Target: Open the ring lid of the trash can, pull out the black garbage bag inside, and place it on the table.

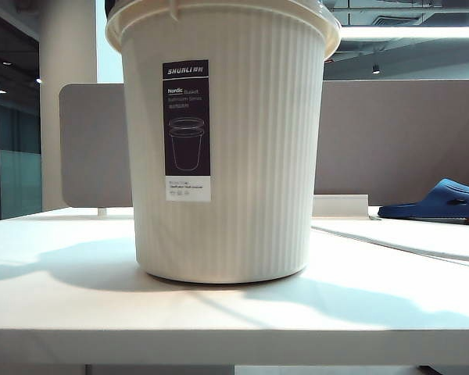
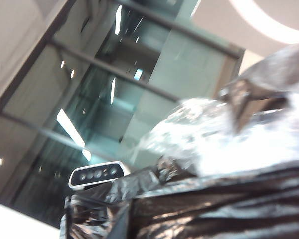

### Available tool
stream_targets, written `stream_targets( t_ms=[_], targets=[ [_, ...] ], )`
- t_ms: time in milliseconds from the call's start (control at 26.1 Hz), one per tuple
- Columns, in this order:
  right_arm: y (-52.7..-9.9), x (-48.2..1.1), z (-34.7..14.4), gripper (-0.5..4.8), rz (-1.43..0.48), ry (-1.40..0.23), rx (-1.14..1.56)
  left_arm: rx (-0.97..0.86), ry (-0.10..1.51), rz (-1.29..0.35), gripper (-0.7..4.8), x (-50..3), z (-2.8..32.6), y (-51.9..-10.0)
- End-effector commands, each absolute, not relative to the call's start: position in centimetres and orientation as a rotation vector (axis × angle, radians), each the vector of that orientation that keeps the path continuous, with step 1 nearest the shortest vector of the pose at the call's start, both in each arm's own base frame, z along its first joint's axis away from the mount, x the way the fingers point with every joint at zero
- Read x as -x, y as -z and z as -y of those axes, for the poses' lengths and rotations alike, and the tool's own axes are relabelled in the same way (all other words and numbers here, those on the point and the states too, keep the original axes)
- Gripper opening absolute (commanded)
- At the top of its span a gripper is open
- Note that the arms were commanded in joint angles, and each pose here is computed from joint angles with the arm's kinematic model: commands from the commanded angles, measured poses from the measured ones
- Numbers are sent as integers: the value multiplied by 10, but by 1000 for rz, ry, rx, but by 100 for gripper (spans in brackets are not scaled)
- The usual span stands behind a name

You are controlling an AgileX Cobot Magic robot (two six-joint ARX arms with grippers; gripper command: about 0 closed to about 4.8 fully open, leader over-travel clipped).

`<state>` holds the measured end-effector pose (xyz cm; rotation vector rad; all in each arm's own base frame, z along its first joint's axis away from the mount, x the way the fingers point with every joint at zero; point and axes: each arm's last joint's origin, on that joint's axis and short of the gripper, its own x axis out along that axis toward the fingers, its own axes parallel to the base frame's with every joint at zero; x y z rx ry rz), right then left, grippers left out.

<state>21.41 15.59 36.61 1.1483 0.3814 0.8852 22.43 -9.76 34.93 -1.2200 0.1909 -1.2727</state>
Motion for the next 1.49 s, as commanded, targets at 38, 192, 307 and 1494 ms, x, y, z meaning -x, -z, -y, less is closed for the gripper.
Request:
stream_targets(
  t_ms=[38,192,307,1494],
  targets=[
    [-386,-214,-158,-1,-318,-974,-1096,1214,1297,-156,-6,-220,104,-354],
    [-403,-214,-159,-1,-293,-1031,-1071,1206,1315,-140,-6,-219,104,-361],
    [-405,-214,-159,-1,-290,-1039,-1057,1200,1332,-120,-6,-219,104,-369],
    [-447,-213,-162,-1,-211,-1169,-890,1176,1383,-52,-6,-217,106,-405]
  ],
)
